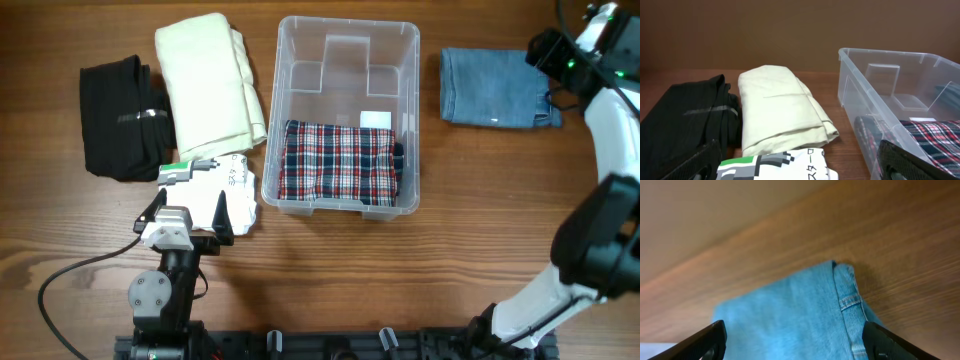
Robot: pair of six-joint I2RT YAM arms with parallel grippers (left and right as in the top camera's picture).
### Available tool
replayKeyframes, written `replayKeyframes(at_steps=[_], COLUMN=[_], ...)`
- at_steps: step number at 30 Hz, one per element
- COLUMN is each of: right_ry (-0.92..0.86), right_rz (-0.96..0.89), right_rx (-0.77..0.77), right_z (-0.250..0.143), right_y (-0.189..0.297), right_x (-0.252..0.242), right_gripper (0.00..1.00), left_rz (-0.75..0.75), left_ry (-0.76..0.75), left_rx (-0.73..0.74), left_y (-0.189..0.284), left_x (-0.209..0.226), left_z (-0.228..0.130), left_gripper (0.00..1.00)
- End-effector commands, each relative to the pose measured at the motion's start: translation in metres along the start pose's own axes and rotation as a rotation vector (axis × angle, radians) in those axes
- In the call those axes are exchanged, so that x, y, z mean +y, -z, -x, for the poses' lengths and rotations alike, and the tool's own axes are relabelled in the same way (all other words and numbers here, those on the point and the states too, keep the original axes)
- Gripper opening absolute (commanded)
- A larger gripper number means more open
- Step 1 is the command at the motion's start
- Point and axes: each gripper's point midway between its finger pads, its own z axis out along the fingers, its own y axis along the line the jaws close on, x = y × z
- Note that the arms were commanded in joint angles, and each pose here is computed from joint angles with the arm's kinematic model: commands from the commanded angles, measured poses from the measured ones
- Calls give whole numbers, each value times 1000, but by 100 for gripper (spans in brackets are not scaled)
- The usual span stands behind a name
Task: Pack container
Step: 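Grasp the folded blue jeans at their right edge with right gripper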
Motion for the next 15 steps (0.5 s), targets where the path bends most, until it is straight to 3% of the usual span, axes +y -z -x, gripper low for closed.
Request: replayKeyframes(at_steps=[1, 6, 12, 15], right_ry=[40, 7, -37, -88], right_rz=[-7, -31, -89, -114], right_rx=[71, 227, 412, 512], right_z=[-29, -83, -127, -150], right_y=[-39, -69, -55, -43], right_x=[-11, -26, -36, -38], right_gripper=[85, 64, 47, 46], left_rz=[-22, -22, -22, -22], left_ry=[-15, -15, -15, -15], left_rx=[8, 8, 8, 8], left_y=[0, 0, 0, 0], left_x=[-4, -4, -4, -4], left_z=[-3, -3, -3, -3], left_gripper=[100, 100, 100, 100])
